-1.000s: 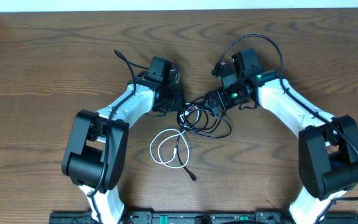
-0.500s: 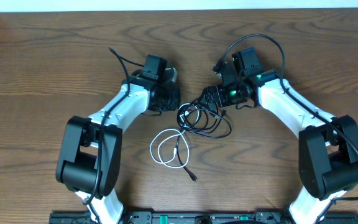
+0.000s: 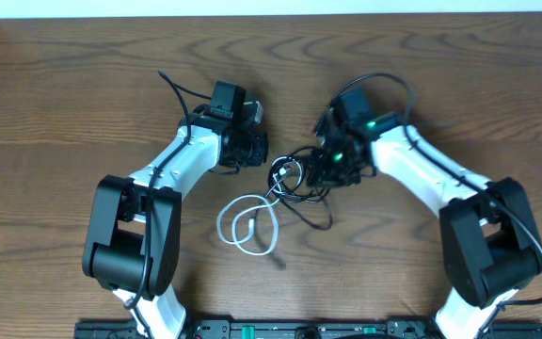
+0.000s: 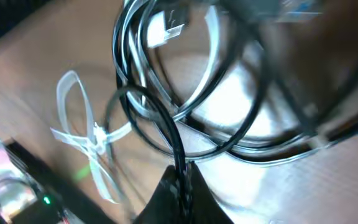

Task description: Untangle cables

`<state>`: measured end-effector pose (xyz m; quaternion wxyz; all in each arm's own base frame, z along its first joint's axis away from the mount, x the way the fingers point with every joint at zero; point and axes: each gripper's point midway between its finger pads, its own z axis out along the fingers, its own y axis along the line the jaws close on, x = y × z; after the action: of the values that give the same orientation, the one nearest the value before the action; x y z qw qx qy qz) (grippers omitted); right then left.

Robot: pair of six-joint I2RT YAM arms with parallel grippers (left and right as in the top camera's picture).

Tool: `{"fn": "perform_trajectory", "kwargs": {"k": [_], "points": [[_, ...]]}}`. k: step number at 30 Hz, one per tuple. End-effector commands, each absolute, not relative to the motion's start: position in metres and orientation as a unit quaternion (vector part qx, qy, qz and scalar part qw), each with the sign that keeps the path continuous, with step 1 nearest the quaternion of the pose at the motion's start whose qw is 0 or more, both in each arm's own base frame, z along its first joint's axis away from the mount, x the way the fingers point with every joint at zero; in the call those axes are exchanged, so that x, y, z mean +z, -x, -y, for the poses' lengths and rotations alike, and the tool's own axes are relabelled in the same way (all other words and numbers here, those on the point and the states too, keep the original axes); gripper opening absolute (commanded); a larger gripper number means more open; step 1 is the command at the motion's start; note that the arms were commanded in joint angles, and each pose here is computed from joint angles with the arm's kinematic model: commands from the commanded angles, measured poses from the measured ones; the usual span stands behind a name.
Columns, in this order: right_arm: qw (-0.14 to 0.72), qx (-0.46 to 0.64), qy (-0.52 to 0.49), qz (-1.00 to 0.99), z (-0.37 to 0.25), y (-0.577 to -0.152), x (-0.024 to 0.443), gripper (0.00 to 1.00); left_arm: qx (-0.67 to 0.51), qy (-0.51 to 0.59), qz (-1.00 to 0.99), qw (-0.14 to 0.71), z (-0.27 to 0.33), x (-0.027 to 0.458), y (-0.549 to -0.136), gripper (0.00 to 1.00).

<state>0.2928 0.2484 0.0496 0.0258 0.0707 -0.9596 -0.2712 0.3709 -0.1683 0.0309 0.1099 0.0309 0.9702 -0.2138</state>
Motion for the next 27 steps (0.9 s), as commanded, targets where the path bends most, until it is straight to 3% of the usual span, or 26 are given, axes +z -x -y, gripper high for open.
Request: {"fn": "perform_trajectory", "kwargs": {"k": [1,8,14,27], "points": [[0.04,-0.215,-0.09,0.972,-0.251,-0.272,0.037,0.01,-0.211,-0.039,-0.97,0.117,0.167,0.036,-0.371,0.08],[0.046,-0.083,-0.115,0.989,-0.232,-0.244,0.023,0.01,-0.211,-0.039,-0.97,0.117,0.167,0.036,-0.371,0.08],[0.006,0.031,-0.088,0.996,-0.205,-0.247,0.018,0.01,-0.211,-0.039,-0.97,0.117,0.167,0.036,-0.371,0.08],[-0.032,0.055,-0.072,0.995,-0.197,-0.262,0.015,0.01,-0.212,-0.041,-0.97,0.112,0.169,0.036,-0.368,0.07]]}}
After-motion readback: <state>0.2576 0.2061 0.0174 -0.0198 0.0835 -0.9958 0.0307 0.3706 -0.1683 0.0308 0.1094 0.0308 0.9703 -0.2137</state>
